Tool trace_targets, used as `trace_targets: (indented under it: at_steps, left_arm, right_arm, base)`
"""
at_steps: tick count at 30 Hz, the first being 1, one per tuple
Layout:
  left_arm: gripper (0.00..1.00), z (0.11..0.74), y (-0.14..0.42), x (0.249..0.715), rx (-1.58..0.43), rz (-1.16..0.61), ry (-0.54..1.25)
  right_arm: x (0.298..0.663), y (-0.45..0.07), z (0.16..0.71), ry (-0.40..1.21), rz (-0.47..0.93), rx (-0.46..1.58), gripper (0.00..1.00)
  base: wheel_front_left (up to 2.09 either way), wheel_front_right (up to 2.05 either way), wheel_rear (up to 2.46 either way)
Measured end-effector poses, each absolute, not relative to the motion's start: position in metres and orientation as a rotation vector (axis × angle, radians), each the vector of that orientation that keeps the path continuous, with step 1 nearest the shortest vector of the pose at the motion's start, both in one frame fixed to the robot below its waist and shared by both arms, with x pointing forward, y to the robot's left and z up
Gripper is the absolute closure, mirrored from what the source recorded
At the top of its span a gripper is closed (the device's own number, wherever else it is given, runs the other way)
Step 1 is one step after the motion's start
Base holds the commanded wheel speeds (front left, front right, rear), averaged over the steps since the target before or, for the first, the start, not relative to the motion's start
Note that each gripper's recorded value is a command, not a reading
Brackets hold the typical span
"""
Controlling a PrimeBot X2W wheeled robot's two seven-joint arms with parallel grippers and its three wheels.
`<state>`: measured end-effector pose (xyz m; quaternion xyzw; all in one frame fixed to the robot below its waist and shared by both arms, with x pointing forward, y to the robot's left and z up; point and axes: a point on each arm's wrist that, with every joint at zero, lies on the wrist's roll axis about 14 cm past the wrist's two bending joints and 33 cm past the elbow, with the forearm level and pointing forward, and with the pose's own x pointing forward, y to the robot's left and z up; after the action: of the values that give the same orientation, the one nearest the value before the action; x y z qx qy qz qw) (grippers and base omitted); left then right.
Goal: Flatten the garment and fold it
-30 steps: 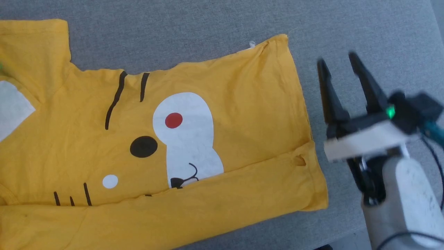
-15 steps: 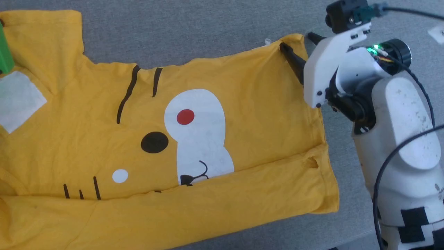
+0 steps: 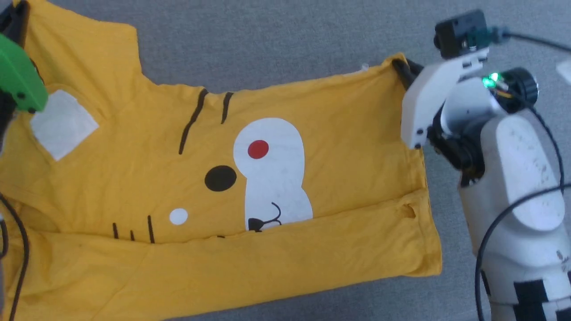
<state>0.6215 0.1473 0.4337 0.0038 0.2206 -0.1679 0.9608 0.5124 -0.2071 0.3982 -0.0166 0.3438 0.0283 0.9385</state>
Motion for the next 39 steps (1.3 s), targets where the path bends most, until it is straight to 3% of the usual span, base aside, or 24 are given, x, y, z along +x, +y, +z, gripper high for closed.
trace_targets:
  at_steps: [7,16,23,27,34,35,36,37,39]
  left_arm:
    - [1.00,0.478,0.173,0.582,-0.083,-0.288,0.261]
    - [1.00,0.469,0.213,0.487,-0.203,-0.189,0.341]
    - [1.00,0.430,0.220,0.406,-0.297,-0.124,0.502]
    - [1.00,0.403,0.209,0.362,-0.374,-0.110,0.605]
    - [1.00,0.382,0.209,0.344,-0.365,-0.107,0.668]
    - [1.00,0.382,0.209,0.343,-0.361,-0.108,0.665]
    - [0.55,0.383,0.210,0.343,-0.353,-0.109,0.654]
    - [0.00,0.383,0.209,0.342,-0.351,-0.107,0.646]
    - [0.00,0.386,0.208,0.342,-0.348,-0.106,0.621]
  right_arm:
    - [0.485,-0.201,0.424,0.546,0.066,0.010,1.00]
    - [0.441,-0.190,0.434,0.508,0.076,0.075,1.00]
    - [0.406,-0.185,0.416,0.639,0.103,0.057,1.00]
    - [0.381,-0.187,0.393,0.792,0.124,-0.008,1.00]
    - [0.368,-0.183,0.376,0.892,0.139,-0.020,1.00]
    - [0.368,-0.182,0.376,0.895,0.140,-0.017,0.73]
    - [0.366,-0.181,0.376,0.898,0.139,-0.009,0.27]
    - [0.365,-0.180,0.376,0.897,0.135,0.001,0.00]
    - [0.359,-0.179,0.376,0.898,0.128,0.031,0.00]
  base:
    - [0.00,0.00,0.00]
    - [0.00,0.00,0.00]
    - [0.00,0.00,0.00]
    - [0.00,0.00,0.00]
    - [0.00,0.00,0.00]
    - [0.00,0.00,0.00]
    - [0.00,0.00,0.00]
    - [0.00,0.00,0.00]
    - [0.00,0.00,0.00]
